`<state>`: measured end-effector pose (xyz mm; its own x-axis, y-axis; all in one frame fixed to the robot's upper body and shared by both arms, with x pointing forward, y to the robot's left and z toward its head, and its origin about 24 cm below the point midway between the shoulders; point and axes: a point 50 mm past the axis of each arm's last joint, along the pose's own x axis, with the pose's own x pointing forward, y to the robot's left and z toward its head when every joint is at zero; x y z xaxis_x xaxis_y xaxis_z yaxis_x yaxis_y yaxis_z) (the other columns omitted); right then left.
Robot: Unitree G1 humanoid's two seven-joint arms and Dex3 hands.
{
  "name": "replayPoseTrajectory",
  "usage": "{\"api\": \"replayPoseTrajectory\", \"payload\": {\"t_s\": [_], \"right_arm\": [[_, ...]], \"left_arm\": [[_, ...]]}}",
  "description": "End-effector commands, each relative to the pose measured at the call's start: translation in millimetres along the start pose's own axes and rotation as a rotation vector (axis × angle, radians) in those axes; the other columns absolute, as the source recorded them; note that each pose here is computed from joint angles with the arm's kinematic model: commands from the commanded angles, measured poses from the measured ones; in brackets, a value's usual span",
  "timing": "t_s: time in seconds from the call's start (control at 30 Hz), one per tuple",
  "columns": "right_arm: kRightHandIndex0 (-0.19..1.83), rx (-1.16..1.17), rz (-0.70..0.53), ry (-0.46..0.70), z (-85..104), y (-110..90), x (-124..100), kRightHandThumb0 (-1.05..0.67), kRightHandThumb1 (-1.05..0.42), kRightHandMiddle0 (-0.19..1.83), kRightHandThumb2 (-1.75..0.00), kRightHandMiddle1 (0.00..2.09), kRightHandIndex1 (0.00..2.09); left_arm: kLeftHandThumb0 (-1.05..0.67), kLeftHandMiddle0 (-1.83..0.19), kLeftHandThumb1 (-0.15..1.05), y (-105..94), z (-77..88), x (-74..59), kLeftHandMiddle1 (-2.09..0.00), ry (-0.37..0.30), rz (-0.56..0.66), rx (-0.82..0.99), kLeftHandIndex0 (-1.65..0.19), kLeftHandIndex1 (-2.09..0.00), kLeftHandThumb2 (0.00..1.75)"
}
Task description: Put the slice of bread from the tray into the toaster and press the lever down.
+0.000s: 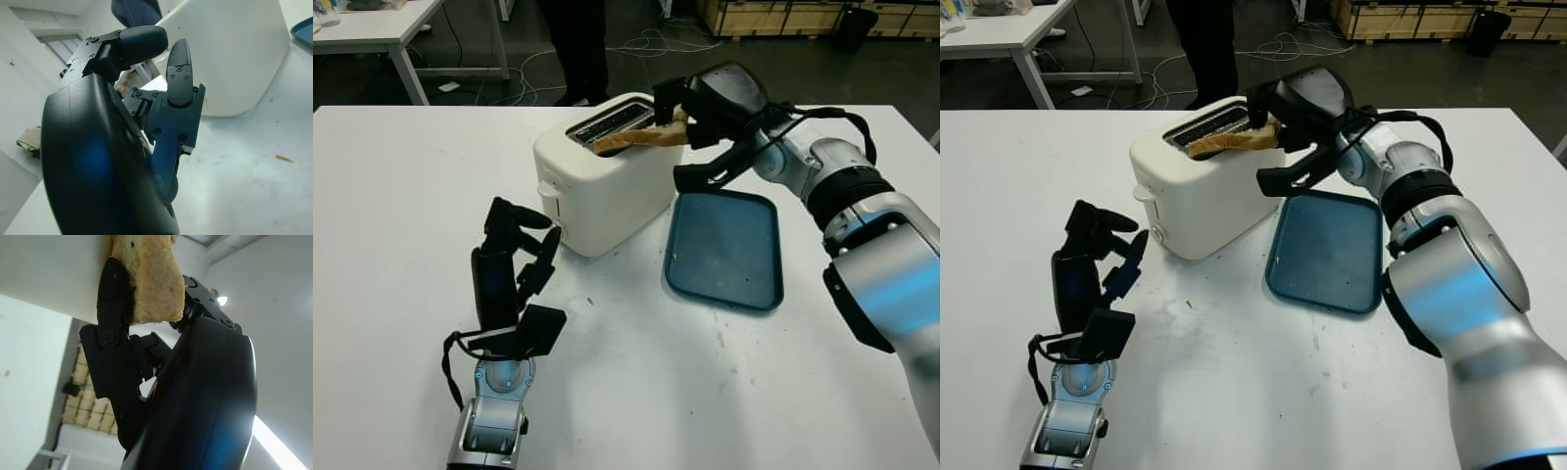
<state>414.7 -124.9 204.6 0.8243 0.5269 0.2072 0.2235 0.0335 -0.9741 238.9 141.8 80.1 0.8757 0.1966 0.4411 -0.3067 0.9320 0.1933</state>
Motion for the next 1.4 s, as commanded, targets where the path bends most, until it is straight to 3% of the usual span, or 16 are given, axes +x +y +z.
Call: {"api": "replayPoseTrajectory", "payload": {"t_s": [0.0,0.33,0.67,1.0,1.37], "right_arm": [[1.02,-0.04,-0.041,-0.006,-4.0,-16.0,2.9,-0.52,-0.92,0.7,-0.44,1.75,1.75],[1.02,-0.142,-0.095,-0.052,2.8,-56.7,18.8,-0.53,-0.92,0.7,-0.42,1.75,1.75],[1.05,-0.253,-0.182,-0.148,27.8,-87.2,35.7,-0.52,-0.92,0.75,-0.38,1.75,1.75],[1.07,-0.39,-0.122,-0.243,48.4,-78.3,43.4,-0.53,-0.92,0.77,-0.38,1.75,1.75],[1.12,-0.595,-0.057,-0.302,48.6,-57.8,40.7,-0.54,-0.92,0.79,-0.35,1.75,1.75]], "left_arm": [[-0.39,-0.67,0.92,0.0,1.4,-0.8,-1.75,-0.012,-0.003,0.002,-0.28,-1.73,0.28],[-0.39,-0.66,0.92,-1.4,1.4,-0.5,-1.75,-0.013,-0.011,0.007,-0.29,-1.72,0.28],[-0.37,-0.65,0.92,-2.5,3.3,0.6,-1.75,-0.014,-0.009,-0.011,-0.28,-1.72,0.27],[-0.36,-0.64,0.92,-2.6,4.2,-0.9,-1.75,-0.006,0.002,-0.018,-0.28,-1.71,0.27],[-0.37,-0.63,0.92,-2.2,4.4,-2.4,-1.75,-0.001,0.001,-0.005,-0.28,-1.71,0.28]]}}
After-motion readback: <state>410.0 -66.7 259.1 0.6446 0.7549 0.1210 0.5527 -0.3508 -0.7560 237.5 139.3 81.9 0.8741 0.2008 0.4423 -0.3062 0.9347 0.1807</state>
